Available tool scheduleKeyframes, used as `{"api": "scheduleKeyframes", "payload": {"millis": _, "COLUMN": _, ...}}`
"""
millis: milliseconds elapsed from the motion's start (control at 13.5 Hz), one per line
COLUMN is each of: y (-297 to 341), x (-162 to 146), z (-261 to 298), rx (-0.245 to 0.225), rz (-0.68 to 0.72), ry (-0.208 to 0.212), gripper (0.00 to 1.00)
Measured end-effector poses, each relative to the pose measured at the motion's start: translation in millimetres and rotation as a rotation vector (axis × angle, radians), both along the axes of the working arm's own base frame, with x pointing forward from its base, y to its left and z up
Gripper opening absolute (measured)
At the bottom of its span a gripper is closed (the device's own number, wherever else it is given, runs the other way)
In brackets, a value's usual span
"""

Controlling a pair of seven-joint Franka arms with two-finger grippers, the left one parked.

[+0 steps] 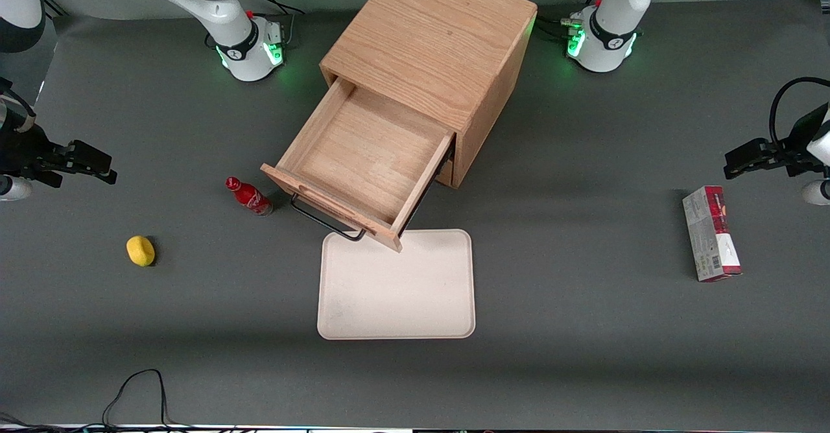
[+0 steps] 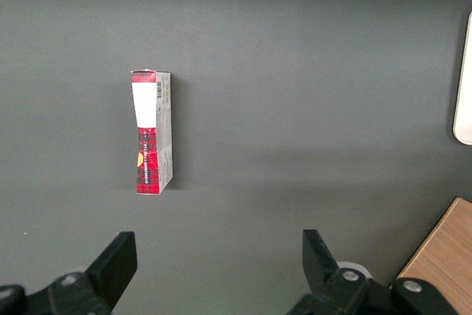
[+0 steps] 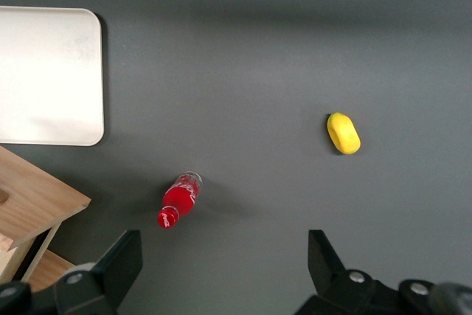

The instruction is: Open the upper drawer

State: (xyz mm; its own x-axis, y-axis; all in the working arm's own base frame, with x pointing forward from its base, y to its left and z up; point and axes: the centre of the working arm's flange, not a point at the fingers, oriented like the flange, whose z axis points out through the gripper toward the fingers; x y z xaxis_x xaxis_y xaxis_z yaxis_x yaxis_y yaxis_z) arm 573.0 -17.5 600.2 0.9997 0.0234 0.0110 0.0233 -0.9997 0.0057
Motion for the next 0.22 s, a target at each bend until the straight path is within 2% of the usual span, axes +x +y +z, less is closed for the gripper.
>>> {"api": "scheduleKeyframes", "payload": {"millis": 222, "y": 0.0, "x": -1.4, "z": -1.2, "rx": 0.0, "rz": 0.0, "ry": 0.013, "gripper": 1.0}}
